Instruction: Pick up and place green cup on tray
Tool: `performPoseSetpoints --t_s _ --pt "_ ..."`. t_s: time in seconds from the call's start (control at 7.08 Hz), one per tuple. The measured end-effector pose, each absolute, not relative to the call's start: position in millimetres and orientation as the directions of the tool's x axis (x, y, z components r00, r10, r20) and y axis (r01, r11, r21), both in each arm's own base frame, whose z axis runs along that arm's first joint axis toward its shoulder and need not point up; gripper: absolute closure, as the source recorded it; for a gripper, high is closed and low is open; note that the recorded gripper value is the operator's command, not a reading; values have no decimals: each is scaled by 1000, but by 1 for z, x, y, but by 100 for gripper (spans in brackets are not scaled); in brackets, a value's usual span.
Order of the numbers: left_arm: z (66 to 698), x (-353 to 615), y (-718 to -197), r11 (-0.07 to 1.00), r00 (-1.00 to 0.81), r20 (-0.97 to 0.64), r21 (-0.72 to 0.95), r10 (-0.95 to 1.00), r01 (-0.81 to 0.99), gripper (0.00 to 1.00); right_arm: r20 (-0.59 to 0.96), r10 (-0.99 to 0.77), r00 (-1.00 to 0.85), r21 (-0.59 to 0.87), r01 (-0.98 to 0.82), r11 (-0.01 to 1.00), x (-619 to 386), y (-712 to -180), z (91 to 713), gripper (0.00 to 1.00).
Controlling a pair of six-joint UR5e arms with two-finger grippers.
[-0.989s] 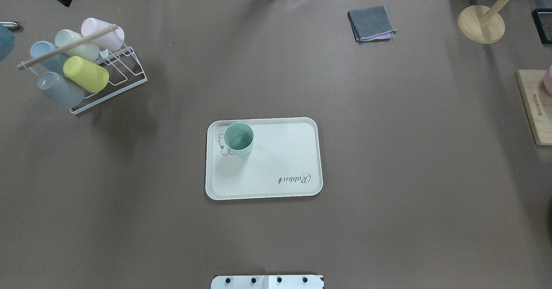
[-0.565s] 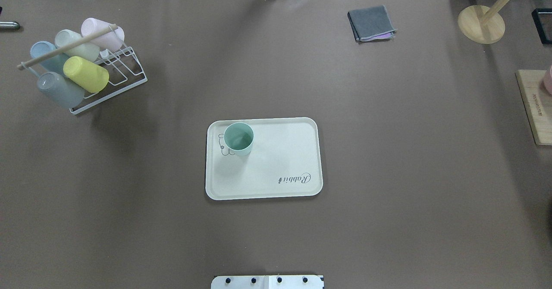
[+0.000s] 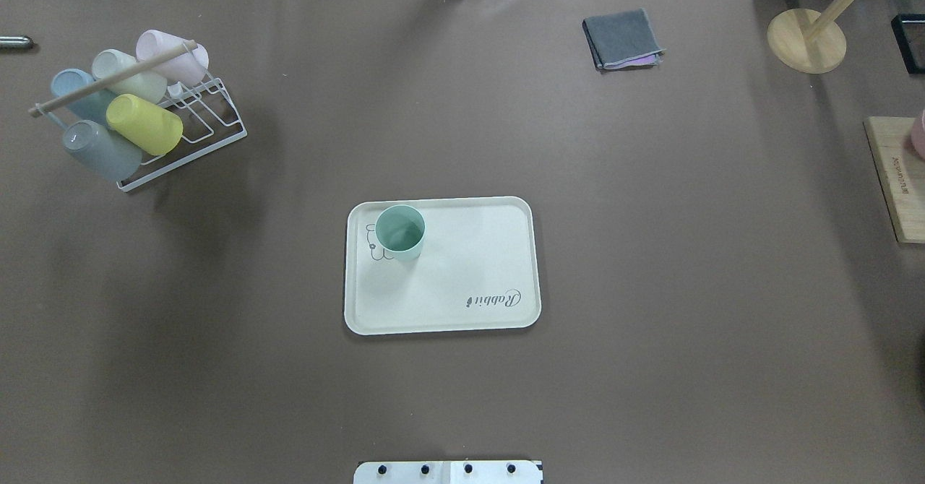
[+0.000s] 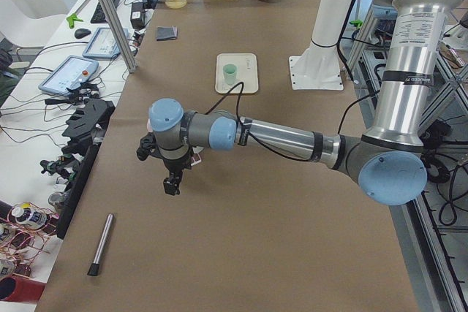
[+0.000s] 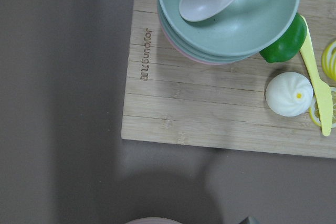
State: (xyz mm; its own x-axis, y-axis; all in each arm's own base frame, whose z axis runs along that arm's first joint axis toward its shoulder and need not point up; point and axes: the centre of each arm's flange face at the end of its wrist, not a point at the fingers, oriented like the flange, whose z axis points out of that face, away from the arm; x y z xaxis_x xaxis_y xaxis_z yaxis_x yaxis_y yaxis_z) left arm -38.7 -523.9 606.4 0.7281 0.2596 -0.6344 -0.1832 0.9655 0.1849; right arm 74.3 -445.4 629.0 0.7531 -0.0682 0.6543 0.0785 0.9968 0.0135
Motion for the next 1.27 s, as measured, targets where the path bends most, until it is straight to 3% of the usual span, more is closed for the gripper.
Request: performPoseSetpoints --t_s 0.42,1.27 --pt "650 -66 -465 978 729 -653 124 206 -165 1 653 -65 754 10 76 997 74 -447 630 0" --pt "636 -88 -474 994 712 -694 60 107 -91 1 654 -70 753 18 77 997 74 -448 626 0"
